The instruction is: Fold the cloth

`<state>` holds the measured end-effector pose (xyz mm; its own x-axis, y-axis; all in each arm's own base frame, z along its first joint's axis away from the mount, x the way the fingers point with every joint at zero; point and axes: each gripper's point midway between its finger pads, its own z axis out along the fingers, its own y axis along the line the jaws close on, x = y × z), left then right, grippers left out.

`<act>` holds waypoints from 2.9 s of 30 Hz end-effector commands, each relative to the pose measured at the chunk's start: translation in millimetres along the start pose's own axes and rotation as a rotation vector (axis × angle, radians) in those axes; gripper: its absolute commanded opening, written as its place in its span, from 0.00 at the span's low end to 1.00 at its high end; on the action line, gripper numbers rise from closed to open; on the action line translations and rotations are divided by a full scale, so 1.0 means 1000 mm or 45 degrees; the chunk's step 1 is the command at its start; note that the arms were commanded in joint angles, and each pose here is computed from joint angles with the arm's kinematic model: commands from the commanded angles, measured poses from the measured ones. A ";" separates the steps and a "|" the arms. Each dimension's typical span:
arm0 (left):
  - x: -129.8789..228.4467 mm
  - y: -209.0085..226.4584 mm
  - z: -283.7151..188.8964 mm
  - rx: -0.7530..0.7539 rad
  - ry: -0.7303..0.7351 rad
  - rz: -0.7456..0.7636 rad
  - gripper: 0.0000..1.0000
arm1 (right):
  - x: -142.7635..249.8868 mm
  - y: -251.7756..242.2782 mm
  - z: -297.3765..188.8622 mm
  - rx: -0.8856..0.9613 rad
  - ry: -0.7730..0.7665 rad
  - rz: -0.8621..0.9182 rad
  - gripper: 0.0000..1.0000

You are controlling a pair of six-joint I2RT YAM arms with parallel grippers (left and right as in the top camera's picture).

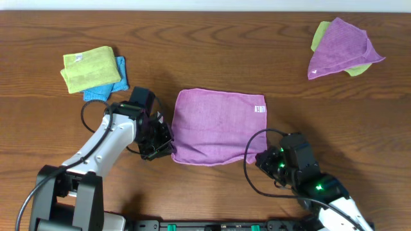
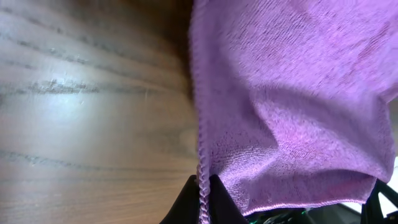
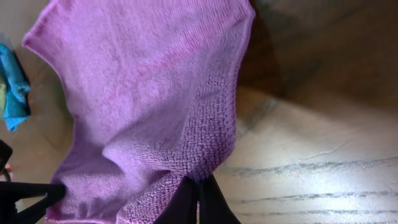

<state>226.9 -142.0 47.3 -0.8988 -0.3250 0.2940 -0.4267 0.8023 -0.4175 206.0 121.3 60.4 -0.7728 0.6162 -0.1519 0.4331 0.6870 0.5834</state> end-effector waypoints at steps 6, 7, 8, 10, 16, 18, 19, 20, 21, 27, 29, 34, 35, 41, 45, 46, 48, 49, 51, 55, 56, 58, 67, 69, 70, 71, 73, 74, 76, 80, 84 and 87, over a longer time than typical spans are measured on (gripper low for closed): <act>-0.018 -0.015 -0.002 0.084 -0.094 -0.025 0.06 | -0.022 0.011 -0.002 -0.009 -0.135 -0.053 0.01; -0.020 -0.017 -0.002 0.094 -0.105 -0.026 0.06 | -0.022 0.010 0.000 -0.006 -0.134 -0.060 0.01; -0.023 -0.019 -0.003 0.105 -0.116 -0.028 0.06 | -0.022 0.010 0.001 -0.001 -0.132 -0.064 0.01; -0.028 -0.024 -0.004 0.125 -0.141 -0.027 0.06 | -0.024 0.010 0.005 0.008 -0.131 -0.073 0.01; -0.042 -0.031 -0.008 0.148 -0.220 -0.020 0.06 | -0.043 0.016 0.009 0.015 -0.173 -0.112 0.01; -0.048 -0.037 -0.010 0.179 -0.254 -0.009 0.06 | -0.053 0.019 0.009 0.030 -0.189 -0.143 0.01; -0.052 -0.041 -0.011 0.197 -0.272 -0.008 0.06 | -0.058 0.019 0.009 0.038 -0.196 -0.150 0.01; -0.055 -0.044 -0.012 0.210 -0.291 -0.006 0.06 | -0.062 0.020 0.009 0.044 -0.202 -0.158 0.01; -0.060 -0.046 -0.014 0.218 -0.316 -0.005 0.06 | -0.067 0.021 0.010 0.050 -0.209 -0.163 0.01; -0.080 -0.050 -0.021 0.222 -0.447 0.000 0.06 | -0.085 0.025 0.016 0.078 -0.223 -0.208 0.01; -0.088 -0.052 -0.024 0.222 -0.495 0.000 0.06 | -0.090 0.028 0.021 0.070 -0.233 -0.208 0.01; -0.109 -0.057 -0.031 0.236 -0.622 -0.003 0.06 | -0.098 0.037 0.030 0.029 -0.260 -0.216 0.01; -0.112 -0.058 -0.031 0.240 -0.635 -0.006 0.06 | -0.099 0.037 0.032 0.028 -0.261 -0.217 0.01; -0.127 -0.066 -0.027 0.288 -0.674 -0.018 0.06 | -0.107 0.043 0.043 0.002 -0.290 -0.226 0.01; -0.137 -0.069 -0.020 0.293 -0.672 -0.028 0.06 | -0.115 0.045 0.050 -0.016 -0.316 -0.229 0.01; -0.139 -0.070 -0.018 0.295 -0.674 -0.025 0.06 | -0.117 0.046 0.053 -0.019 -0.323 -0.227 0.01; -0.145 -0.075 -0.018 0.304 -0.689 -0.014 0.06 | -0.121 0.046 0.055 -0.018 -0.332 -0.223 0.01; -0.148 -0.078 -0.019 0.313 -0.697 -0.008 0.06 | -0.124 0.046 0.057 -0.012 -0.339 -0.230 0.01; -0.156 -0.084 -0.020 0.327 -0.716 0.002 0.06 | -0.129 0.048 0.059 -0.015 -0.353 -0.241 0.01; -0.168 -0.094 -0.020 0.336 -0.722 0.009 0.06 | -0.134 0.049 0.068 -0.001 -0.354 -0.244 0.01; -0.171 -0.097 -0.019 0.337 -0.724 0.012 0.06 | -0.135 0.050 0.071 -0.002 -0.354 -0.248 0.01; -0.176 -0.101 -0.018 0.337 -0.724 0.016 0.06 | -0.138 0.051 0.075 -0.001 -0.354 -0.253 0.01; -0.186 -0.107 -0.009 0.333 -0.727 0.037 0.06 | -0.148 0.051 0.084 0.026 -0.385 -0.267 0.01; -0.189 -0.108 -0.008 0.335 -0.739 0.041 0.06 | -0.149 0.048 0.086 0.035 -0.382 -0.262 0.01; -0.190 -0.108 -0.008 0.337 -0.741 0.042 0.06 | -0.149 0.047 0.086 0.041 -0.381 -0.264 0.01; -0.191 -0.109 -0.008 0.340 -0.744 0.044 0.06 | -0.149 0.046 0.087 0.042 -0.380 -0.274 0.01; -0.193 -0.107 -0.007 0.322 -0.762 0.039 0.06 | -0.150 0.045 0.088 0.046 -0.383 -0.279 0.01; -0.193 -0.107 -0.007 0.320 -0.766 0.042 0.06 | -0.151 0.045 0.088 0.047 -0.388 -0.284 0.01; -0.194 -0.108 -0.005 0.323 -0.767 0.045 0.06 | -0.153 0.045 0.088 0.048 -0.398 -0.289 0.01; -0.195 -0.109 0.004 0.323 -0.760 0.054 0.06 | -0.156 0.046 0.087 0.052 -0.420 -0.312 0.01; -0.194 -0.109 0.010 0.314 -0.747 0.057 0.06 | -0.157 0.046 0.087 0.058 -0.427 -0.311 0.01; -0.194 -0.108 0.010 0.309 -0.751 0.057 0.09 | -0.157 0.046 0.087 0.058 -0.428 -0.311 0.01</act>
<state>439.8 -169.9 25.8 -0.7974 -0.5673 -0.2058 -0.3397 0.7038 -0.6239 378.8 94.8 36.2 -0.6827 0.5237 -0.5096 0.2827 0.8324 0.4767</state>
